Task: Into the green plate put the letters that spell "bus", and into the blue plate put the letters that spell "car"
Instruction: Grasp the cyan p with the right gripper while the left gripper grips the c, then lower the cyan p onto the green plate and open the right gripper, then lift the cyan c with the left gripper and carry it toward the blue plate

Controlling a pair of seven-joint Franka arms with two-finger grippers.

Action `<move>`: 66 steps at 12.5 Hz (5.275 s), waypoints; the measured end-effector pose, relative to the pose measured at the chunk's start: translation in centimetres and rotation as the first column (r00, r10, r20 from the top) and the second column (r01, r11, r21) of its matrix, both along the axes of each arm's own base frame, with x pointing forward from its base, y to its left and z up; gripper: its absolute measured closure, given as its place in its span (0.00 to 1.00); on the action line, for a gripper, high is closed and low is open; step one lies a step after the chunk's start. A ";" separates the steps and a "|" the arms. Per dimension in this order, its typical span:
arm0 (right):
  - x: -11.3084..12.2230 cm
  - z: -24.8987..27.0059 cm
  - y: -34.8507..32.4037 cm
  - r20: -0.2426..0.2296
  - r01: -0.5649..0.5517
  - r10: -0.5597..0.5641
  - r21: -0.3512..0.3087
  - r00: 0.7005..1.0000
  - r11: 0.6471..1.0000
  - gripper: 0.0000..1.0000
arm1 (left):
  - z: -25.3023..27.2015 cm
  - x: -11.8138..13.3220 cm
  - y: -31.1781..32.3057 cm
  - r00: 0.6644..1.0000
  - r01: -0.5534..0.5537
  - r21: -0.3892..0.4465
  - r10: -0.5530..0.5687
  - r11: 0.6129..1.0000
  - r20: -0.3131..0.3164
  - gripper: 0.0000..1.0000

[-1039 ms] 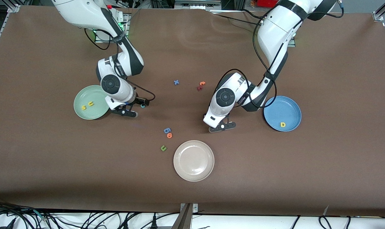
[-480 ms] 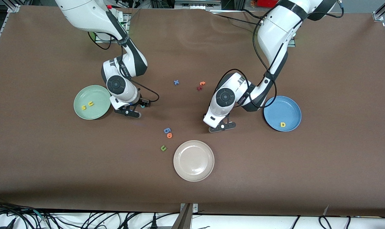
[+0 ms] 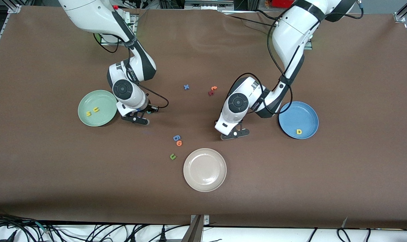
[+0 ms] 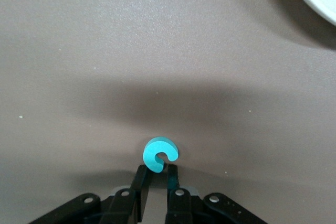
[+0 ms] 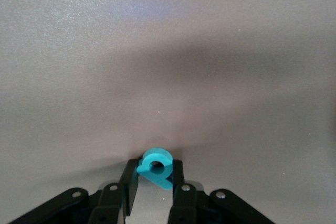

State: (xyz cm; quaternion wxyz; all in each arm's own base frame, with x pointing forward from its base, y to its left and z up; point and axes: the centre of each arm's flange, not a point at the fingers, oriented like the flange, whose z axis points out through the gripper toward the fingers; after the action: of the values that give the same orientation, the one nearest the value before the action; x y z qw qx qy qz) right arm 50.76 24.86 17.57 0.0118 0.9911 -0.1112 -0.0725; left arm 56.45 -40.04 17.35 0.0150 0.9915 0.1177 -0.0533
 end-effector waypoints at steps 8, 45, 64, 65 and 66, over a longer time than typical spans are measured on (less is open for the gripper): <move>4.4 8.8 -6.0 -0.097 0.023 -0.029 -0.059 0.995 0.998 0.70 | 0.2 0.6 0.3 1.000 -0.010 0.000 0.010 1.000 0.010 0.68; 10.9 31.6 -19.7 0.025 -0.156 0.156 0.001 0.987 0.988 0.00 | 0.0 1.4 0.2 1.000 -0.015 0.001 0.015 1.000 0.023 0.64; 10.9 31.6 -19.2 0.027 -0.163 0.163 0.001 0.986 0.987 0.00 | 2.6 4.1 4.0 0.994 0.074 0.083 -0.066 0.994 -0.091 0.72; 10.9 31.6 -19.2 0.027 -0.163 0.163 0.001 0.986 0.987 0.00 | 2.5 4.2 5.4 0.986 0.114 0.092 -0.101 0.989 -0.131 0.72; 10.9 31.6 -19.2 0.027 -0.163 0.163 0.001 0.986 0.987 0.00 | 2.4 4.5 7.0 0.975 0.155 0.096 -0.137 0.983 -0.172 0.72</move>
State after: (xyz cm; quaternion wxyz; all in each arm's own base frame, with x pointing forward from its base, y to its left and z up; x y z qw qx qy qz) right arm 61.65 5.63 49.14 0.0145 0.9978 -0.0296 -0.0581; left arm 60.97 -33.09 19.71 -0.0530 0.9890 0.0480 -0.1296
